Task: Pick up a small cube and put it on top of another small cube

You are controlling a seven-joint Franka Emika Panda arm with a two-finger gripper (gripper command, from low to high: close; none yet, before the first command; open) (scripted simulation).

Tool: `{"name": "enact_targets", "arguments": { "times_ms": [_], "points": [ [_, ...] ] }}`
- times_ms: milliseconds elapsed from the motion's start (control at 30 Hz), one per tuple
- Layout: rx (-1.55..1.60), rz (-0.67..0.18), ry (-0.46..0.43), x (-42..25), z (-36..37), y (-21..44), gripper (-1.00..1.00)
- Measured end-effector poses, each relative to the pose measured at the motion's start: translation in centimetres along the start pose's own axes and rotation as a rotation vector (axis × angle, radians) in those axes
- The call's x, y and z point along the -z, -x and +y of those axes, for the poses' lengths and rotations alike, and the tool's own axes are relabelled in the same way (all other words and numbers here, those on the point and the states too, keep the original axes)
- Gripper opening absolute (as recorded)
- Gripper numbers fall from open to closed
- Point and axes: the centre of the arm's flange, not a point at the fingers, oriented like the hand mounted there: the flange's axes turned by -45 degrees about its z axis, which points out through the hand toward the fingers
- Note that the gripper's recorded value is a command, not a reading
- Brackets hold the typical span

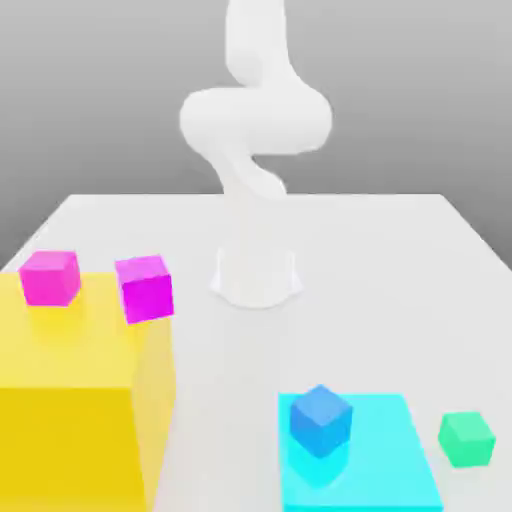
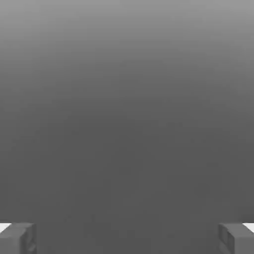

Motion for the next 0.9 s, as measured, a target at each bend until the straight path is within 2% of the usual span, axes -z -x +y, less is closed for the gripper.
{"name": "enact_targets", "arguments": {
  "times_ms": [200, 400, 633, 900],
  "points": [
    [0.025, -0.162, 0.035, -11.5, -5.7, 1.9, 0.00],
    [0.057, -0.313, 0.044, -21.5, -11.2, 6.7, 0.00],
    [0.105, -0.487, 0.016, -30.6, -18.1, 15.8, 0.00],
    [0.121, -0.694, -0.044, -36.7, -24.3, 28.4, 0.00]
  ]
}}
